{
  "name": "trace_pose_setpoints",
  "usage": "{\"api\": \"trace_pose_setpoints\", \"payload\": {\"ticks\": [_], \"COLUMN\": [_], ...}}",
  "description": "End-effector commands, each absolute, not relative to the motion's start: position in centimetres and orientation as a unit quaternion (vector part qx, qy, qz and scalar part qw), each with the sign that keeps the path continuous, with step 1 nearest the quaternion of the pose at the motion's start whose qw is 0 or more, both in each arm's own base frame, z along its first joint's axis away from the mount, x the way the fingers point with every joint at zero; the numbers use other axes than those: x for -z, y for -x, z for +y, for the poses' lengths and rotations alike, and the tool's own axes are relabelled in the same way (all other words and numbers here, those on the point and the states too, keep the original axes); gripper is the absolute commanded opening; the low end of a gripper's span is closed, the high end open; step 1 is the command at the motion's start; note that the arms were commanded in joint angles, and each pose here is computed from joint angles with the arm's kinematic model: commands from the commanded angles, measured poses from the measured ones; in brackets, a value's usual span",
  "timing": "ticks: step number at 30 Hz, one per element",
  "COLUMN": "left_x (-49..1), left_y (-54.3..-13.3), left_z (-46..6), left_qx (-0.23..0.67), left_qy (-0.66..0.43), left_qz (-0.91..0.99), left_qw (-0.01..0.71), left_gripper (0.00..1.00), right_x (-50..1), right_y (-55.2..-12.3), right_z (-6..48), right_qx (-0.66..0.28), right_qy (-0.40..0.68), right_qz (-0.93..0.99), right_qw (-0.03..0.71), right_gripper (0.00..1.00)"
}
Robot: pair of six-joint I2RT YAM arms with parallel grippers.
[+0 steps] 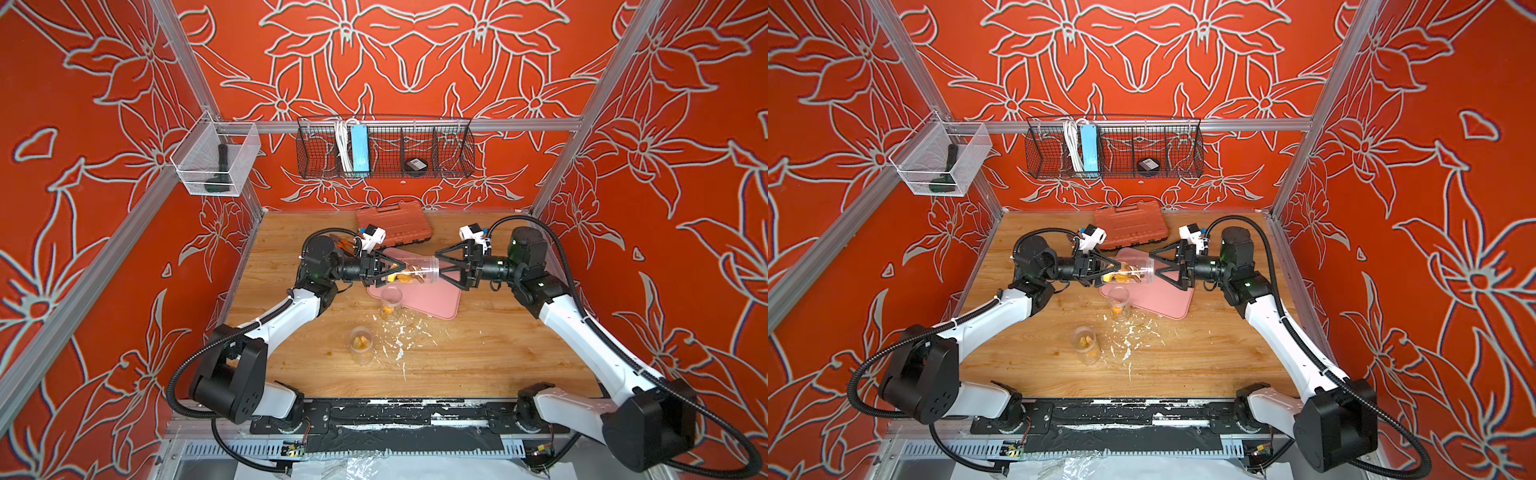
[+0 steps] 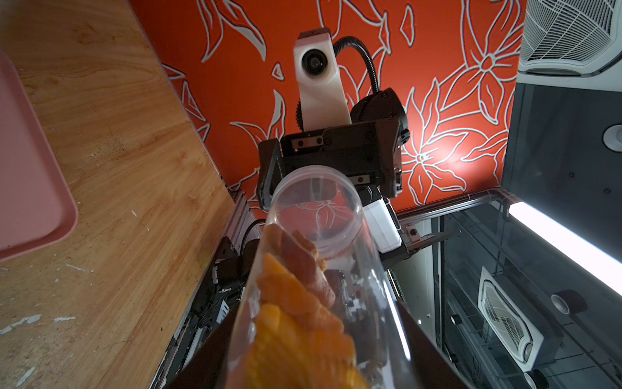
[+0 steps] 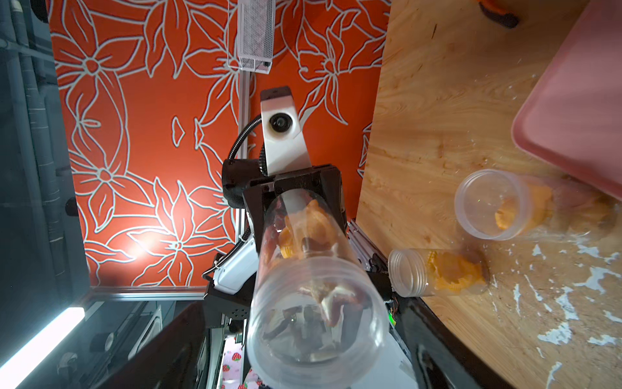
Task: Pour the cookies out of the jar
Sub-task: Unscrew the lid from the jar.
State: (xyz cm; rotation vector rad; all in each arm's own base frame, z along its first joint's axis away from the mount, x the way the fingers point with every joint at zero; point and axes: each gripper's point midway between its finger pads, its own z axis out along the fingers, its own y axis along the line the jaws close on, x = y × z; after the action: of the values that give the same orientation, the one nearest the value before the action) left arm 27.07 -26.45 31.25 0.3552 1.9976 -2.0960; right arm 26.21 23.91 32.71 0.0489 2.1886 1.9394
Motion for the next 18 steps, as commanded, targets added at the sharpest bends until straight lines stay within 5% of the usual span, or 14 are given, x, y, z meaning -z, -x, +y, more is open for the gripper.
{"api": "trace_pose_setpoints", "payload": {"ticks": [1, 18], "left_x": [-33.1, -33.2], "left_y": [-25.7, -25.7], "left_z": [-26.2, -26.2], "left_qx": [0.716, 0.716], "left_qy": [-0.157, -0.159], "left_qz": [0.668, 0.668], "left_qw": [0.127, 0.128], "left_gripper": [0.59, 0.59], "right_x": [-34.4, -34.7], "right_y": [-25.3, -23.7], "right_z": [24.9, 24.5], "right_qx": [-0.674, -0.683], "right_qy": [0.012, 0.016], "right_qz": [0.732, 0.723], "right_qw": [0.098, 0.098], "right_gripper": [0.93, 0.80]}}
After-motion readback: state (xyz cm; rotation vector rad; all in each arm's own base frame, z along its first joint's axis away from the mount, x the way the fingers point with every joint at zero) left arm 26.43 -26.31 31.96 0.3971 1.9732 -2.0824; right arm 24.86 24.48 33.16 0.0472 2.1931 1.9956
